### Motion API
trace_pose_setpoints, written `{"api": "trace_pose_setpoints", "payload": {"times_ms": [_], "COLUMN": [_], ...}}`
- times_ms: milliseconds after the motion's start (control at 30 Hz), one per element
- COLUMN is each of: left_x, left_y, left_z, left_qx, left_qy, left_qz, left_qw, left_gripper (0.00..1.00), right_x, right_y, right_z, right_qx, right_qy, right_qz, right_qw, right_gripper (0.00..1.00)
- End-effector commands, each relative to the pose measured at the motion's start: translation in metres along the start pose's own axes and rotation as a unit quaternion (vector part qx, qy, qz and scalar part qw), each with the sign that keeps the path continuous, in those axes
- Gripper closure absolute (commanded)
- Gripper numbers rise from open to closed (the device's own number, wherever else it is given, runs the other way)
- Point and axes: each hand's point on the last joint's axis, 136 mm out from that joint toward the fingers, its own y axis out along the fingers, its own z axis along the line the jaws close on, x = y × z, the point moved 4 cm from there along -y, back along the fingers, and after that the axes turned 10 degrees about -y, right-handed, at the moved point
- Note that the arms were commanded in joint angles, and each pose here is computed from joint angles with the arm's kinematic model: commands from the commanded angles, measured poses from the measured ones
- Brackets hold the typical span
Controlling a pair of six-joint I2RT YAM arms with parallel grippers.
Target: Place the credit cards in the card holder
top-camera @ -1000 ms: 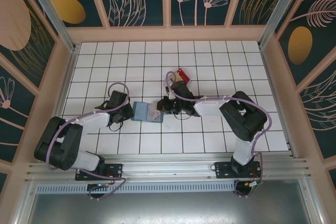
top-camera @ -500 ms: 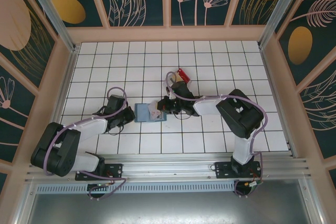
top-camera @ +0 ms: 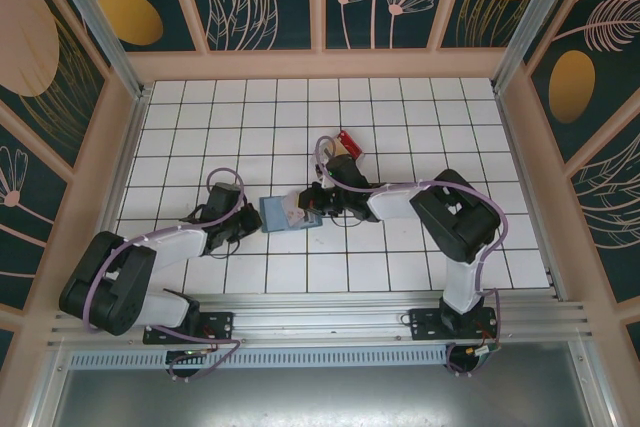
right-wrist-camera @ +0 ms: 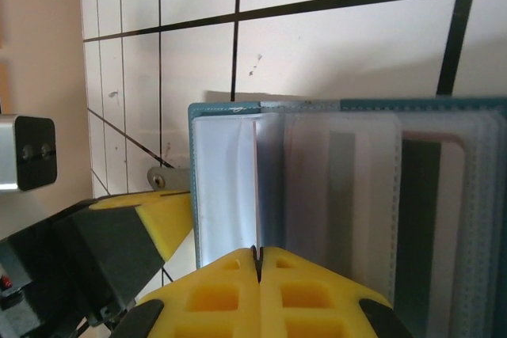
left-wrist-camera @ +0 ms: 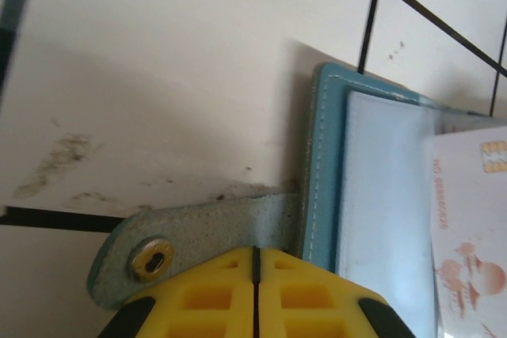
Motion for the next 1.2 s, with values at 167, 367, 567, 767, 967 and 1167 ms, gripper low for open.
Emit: {"api": "trace_pose_setpoints", "payload": {"times_ms": [167,367,567,767,967,1167], "left_x": [-0.028,-0.029,-0.031,-0.032,-0.032,-0.033], "left_y": [0.009,0.008,0.008,0.010,0.011,0.011], "left_z": [0.001,0.006,0.008,0.006,0.004,0.003], "left_qx": [-0.002,0.005,0.005,0.002,-0.001,0.000], "left_qy": [0.000,0.001,-0.004,-0.006,-0.005,-0.004], "left_qz": [0.054,0.050,0.050,0.054,0.055,0.056], "left_qw": [0.999,0.999,0.999,0.999,0.998,0.998], "left_gripper": [0.91,0.92,0.92,0.92,0.92,0.92], "right_x": [-0.004,-0.003,0.001,0.003,0.003,0.001], "right_y": [0.004,-0.001,-0.012,-0.008,-0.003,0.003], "right_z": [-0.012,-0.020,-0.028,-0.027,-0.023,-0.023], "right_qx": [-0.010,-0.033,-0.050,-0.048,-0.048,-0.046], "right_qy": [0.008,-0.004,-0.006,-0.011,-0.017,-0.020], "right_qz": [-0.006,-0.016,-0.034,-0.035,-0.035,-0.030], "right_qw": [1.000,0.999,0.998,0.998,0.998,0.998], "right_gripper": [0.98,0.98,0.98,0.98,0.98,0.98]}}
